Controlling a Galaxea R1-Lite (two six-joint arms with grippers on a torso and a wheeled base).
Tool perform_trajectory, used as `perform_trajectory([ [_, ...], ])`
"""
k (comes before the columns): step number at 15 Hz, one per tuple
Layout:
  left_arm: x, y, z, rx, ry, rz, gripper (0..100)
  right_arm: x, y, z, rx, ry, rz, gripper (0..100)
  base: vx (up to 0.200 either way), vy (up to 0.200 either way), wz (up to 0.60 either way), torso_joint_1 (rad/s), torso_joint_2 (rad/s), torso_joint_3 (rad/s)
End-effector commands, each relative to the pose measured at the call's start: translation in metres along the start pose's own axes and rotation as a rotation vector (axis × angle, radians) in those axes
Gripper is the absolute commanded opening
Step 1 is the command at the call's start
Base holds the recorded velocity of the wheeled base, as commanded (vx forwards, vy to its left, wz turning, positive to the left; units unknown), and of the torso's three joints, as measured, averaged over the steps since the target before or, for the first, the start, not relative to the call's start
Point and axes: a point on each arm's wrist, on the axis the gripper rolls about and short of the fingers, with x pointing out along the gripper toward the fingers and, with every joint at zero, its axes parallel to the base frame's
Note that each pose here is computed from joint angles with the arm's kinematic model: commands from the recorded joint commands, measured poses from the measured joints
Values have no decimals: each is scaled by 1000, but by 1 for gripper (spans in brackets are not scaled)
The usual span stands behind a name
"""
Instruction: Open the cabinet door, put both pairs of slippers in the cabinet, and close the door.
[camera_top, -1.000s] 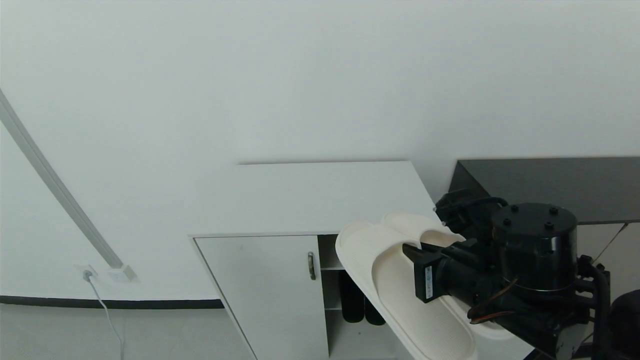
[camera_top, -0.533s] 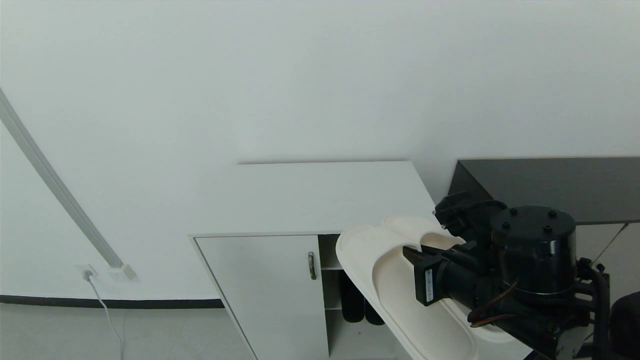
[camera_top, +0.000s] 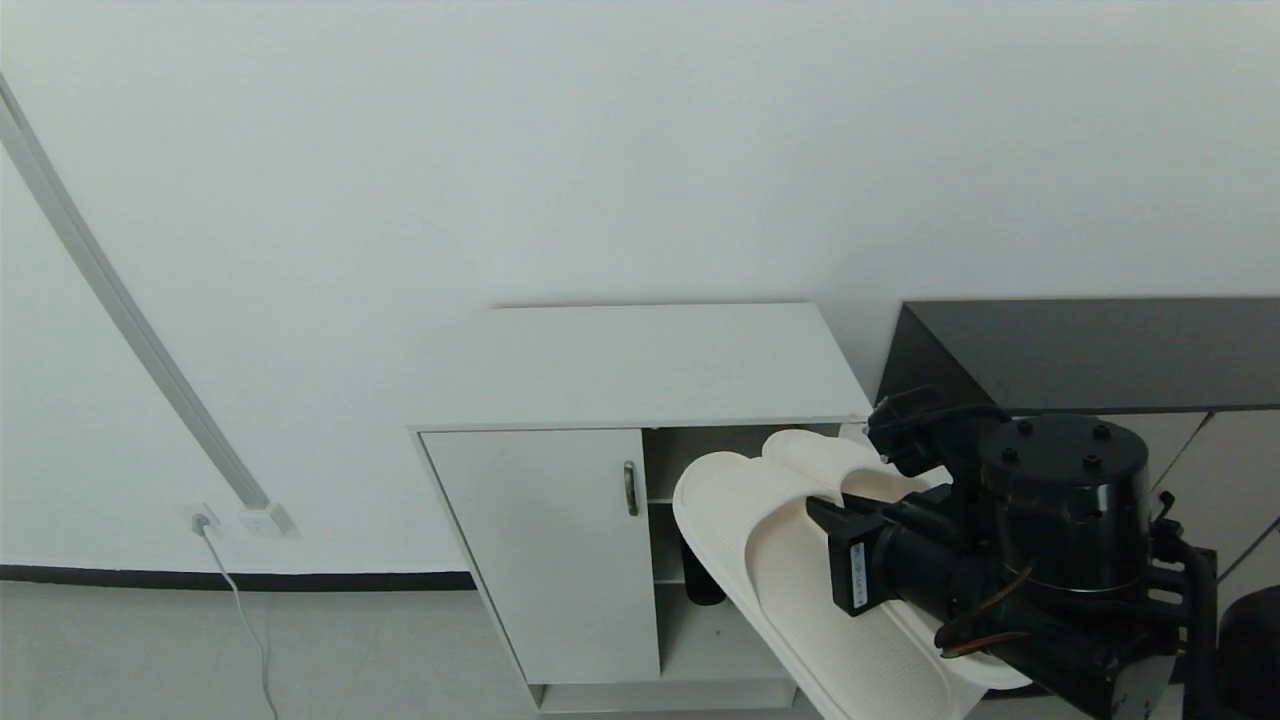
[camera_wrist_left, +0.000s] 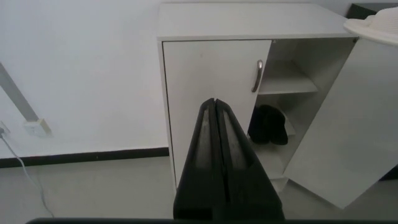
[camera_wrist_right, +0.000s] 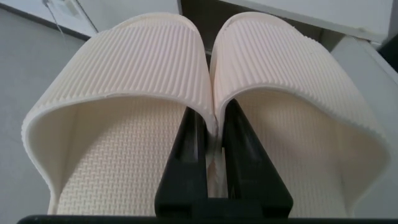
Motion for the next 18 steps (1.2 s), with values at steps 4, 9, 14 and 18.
perform_trajectory([
  [4,0,0,0,-2,1,0,0,0,0,-2,-2,4,0,0,0,0,0,0,0,0],
  [9,0,0,0,2,1,-1,0,0,0,-2,-2,4,0,0,0,0,0,2,0,16],
  [14,0,0,0,0,1,0,0,0,0,-2,-3,7,0,0,0,0,0,2,1,136],
  [18,0,0,0,0,1,0,0,0,0,-4,-5,12,2,0,0,0,0,-9,20,19],
])
